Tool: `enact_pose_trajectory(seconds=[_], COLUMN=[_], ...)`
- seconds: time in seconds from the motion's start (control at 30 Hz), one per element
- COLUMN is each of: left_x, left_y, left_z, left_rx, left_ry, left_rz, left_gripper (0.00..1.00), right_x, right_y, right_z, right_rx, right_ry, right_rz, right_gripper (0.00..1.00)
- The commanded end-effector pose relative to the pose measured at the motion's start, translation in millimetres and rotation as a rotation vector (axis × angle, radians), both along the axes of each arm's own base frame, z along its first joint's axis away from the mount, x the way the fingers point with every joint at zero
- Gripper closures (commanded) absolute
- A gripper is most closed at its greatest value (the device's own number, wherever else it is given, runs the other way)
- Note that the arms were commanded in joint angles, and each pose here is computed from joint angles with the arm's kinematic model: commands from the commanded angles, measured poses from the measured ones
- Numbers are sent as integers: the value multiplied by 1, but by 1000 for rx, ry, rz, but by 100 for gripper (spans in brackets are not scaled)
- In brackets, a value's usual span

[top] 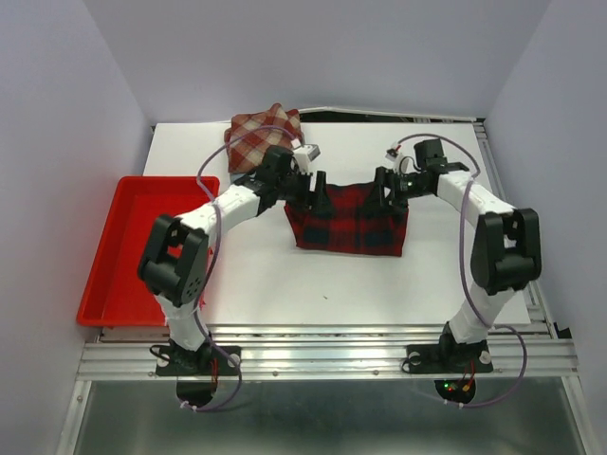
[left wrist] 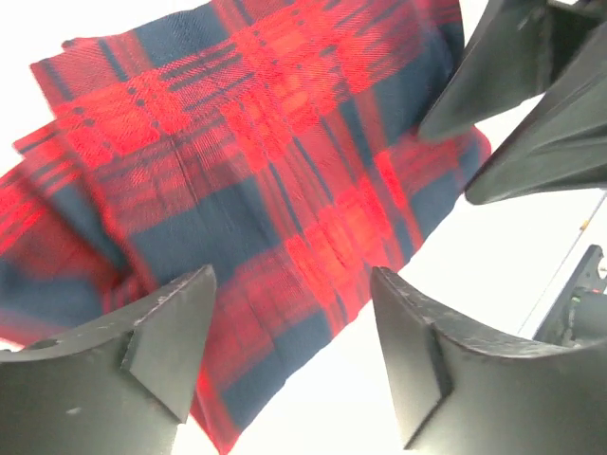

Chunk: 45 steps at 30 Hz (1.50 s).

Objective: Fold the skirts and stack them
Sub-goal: Neatly place the folded skirt to the corner

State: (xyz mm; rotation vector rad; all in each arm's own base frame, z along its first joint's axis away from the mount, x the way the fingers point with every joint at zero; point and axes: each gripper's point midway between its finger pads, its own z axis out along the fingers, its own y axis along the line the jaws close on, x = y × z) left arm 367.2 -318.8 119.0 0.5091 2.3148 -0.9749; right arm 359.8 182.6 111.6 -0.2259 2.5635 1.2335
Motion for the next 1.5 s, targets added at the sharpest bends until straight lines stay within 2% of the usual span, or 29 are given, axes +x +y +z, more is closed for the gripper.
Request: enact_pose_trajectory(seconds=[0.0,0.03,0.07,0.1,0.17,0.27,0.3,0.33,0.37,0.5,0.83,1.1,1.47], left_x=[-1,-2,-8,-10,-22,-41,-55,-57,-72,-79,-56,-32,-22], left_y=[37,44,53,62,71,97,104,111,115,119,100,65,61], left_z=[86,93,87,88,103,73,44,40,15,-9,-47,-63,-93], left_rx=[-1,-9,-10,-15,-62,-74,-57,-82,-89,-137,-141,-148,-102], left_ry=[-189,-196,-183,-180,-191,-67,7,25,118,202,290,333,373], left_rz=[128,153,176,213,270,429,444,472,502,563,583,541,556], left_gripper=[15,8,1,1,1,1,1,1,1,1,1,2,2], right_x=[-5,-9,-11,-20,-24,-29,-29,-34,-32,-36,-35,-19,-7], right_y=[-16,-24,-32,-40,-58,-83,-91,-93,-96,-99,-98,-94,-94], right_z=[66,67,65,53,54,32,27,17,14,-16,-68,-91,-103], right_rx=[-55,-76,-112,-130,-207,-315,-336,-348,-340,-365,-396,-374,-378], right_ry=[-179,-186,-196,-148,-165,-125,-111,-89,-84,-29,32,7,-10], right_rz=[-152,-190,-229,-285,-401,-556,-595,-603,-621,-638,-606,-587,-589], right_gripper=[7,0,0,0,0,0,0,0,0,0,0,0,0])
